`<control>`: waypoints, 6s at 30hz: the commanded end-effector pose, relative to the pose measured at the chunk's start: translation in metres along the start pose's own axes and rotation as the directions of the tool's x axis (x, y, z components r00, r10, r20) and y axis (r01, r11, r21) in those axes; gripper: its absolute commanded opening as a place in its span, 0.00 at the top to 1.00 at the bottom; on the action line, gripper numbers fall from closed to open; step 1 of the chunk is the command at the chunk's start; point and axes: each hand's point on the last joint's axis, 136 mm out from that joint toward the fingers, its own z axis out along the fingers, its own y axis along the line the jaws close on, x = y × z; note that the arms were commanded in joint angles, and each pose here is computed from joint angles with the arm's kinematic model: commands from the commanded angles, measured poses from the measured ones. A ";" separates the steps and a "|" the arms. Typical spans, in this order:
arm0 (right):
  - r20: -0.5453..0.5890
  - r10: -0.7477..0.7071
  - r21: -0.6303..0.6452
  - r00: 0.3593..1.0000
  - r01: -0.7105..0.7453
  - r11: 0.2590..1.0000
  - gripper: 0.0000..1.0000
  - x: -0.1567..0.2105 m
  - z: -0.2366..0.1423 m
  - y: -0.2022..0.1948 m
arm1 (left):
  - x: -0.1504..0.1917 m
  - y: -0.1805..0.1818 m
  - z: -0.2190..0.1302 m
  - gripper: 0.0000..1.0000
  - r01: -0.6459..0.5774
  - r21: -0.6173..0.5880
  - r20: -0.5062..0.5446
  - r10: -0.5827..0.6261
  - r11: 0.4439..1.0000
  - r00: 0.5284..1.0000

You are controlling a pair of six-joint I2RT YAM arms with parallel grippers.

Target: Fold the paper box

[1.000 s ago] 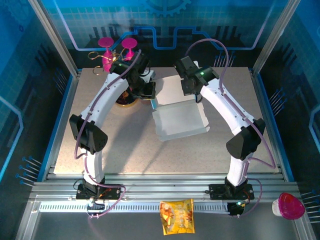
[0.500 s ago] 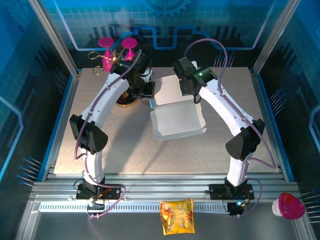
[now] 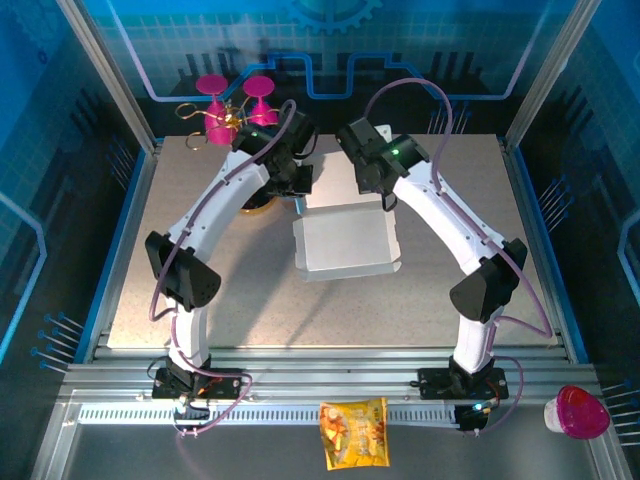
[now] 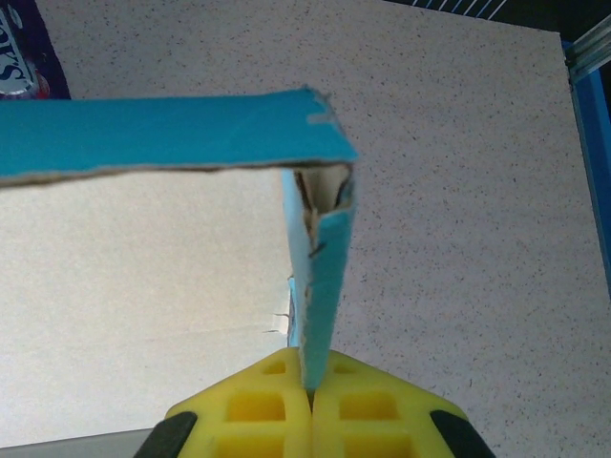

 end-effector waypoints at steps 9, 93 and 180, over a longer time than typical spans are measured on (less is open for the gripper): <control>0.012 0.018 0.039 1.000 -0.018 0.999 1.00 0.001 -0.003 -0.004 | 0.005 0.020 0.005 0.95 0.018 -0.102 -0.031 -0.021 0.995 0.999; -0.053 0.041 -0.185 0.998 -0.050 0.982 1.00 0.005 -0.013 0.017 | -0.011 0.036 0.001 0.58 0.068 0.016 0.165 -0.070 0.998 0.984; -0.278 0.685 -0.037 0.673 -0.720 0.693 1.00 0.107 0.064 -0.075 | 0.109 -0.072 0.041 0.74 0.762 0.100 -0.193 -0.739 0.640 0.646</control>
